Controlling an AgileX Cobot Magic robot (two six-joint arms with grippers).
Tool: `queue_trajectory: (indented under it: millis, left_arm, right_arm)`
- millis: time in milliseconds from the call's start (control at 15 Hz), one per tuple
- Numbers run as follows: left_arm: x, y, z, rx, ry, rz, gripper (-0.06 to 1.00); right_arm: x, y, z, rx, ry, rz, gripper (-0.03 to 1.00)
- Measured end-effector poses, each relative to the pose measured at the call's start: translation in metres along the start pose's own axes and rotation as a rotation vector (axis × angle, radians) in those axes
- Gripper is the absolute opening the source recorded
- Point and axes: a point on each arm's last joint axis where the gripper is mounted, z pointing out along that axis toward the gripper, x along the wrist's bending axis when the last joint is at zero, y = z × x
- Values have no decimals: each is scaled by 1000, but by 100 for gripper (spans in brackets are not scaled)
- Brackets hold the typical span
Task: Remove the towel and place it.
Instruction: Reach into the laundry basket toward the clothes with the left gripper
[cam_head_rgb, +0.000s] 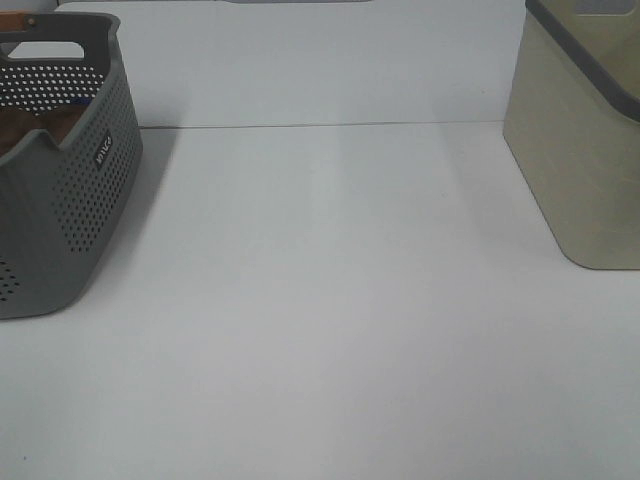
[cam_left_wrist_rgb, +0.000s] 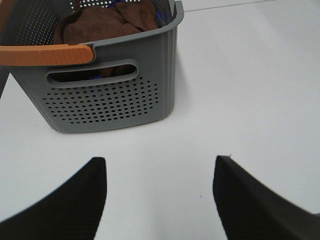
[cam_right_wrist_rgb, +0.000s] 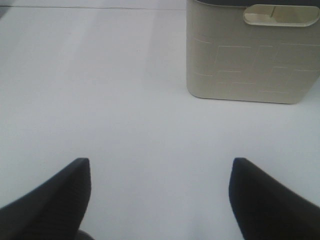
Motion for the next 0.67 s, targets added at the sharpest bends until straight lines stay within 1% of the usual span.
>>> queue_trajectory:
  millis: [667]
  left_arm:
    - [0,0,0,0,0,0,60]
  right_arm:
    - [0,0,0,0,0,0,73]
